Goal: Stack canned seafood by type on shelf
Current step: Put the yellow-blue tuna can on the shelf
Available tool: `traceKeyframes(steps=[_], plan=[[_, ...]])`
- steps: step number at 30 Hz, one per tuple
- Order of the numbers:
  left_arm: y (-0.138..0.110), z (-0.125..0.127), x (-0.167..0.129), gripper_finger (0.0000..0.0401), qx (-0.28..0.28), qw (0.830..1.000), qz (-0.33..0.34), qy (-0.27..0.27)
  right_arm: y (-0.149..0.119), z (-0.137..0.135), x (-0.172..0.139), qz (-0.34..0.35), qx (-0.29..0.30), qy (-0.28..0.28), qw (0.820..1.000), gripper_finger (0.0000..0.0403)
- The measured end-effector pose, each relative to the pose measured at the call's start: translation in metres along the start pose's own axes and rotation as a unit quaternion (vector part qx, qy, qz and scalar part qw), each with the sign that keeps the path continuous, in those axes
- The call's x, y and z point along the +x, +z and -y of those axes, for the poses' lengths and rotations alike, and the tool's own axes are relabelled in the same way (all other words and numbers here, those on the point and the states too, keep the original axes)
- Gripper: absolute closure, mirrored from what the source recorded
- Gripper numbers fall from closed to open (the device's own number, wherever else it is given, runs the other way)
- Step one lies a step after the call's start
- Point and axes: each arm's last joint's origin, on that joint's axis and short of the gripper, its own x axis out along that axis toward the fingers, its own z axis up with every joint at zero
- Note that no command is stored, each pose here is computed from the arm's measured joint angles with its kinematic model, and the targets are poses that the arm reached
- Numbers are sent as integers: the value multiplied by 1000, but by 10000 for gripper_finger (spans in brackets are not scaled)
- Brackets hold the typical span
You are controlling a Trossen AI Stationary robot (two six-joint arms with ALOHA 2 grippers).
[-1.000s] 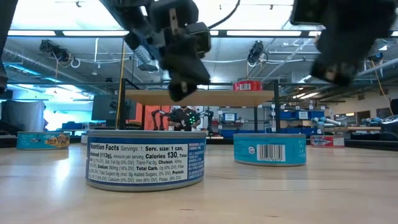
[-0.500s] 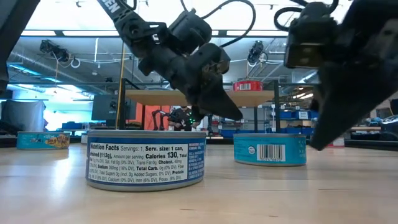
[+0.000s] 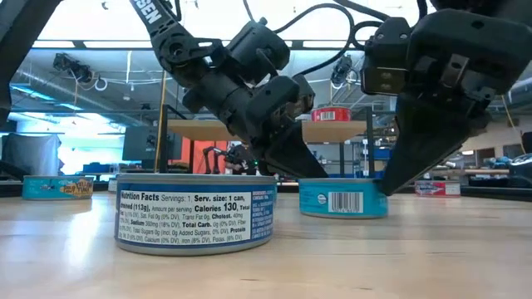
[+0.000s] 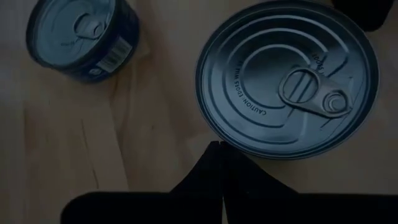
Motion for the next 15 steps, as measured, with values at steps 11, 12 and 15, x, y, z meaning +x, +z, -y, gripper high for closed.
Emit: traceKeyframes(steps=[11, 12, 15], plan=[[-1, 0, 0, 401, -1, 1000, -2, 8, 12, -2, -15, 33, 26, 18, 999, 400], [-1, 0, 0, 401, -1, 1000, -3, 8, 14, -2, -17, 38, 32, 21, 999, 400], [-1, 0, 0, 401, -1, 1000, -2, 7, 18, -2, -22, 45, 52, 26, 997, 400]])
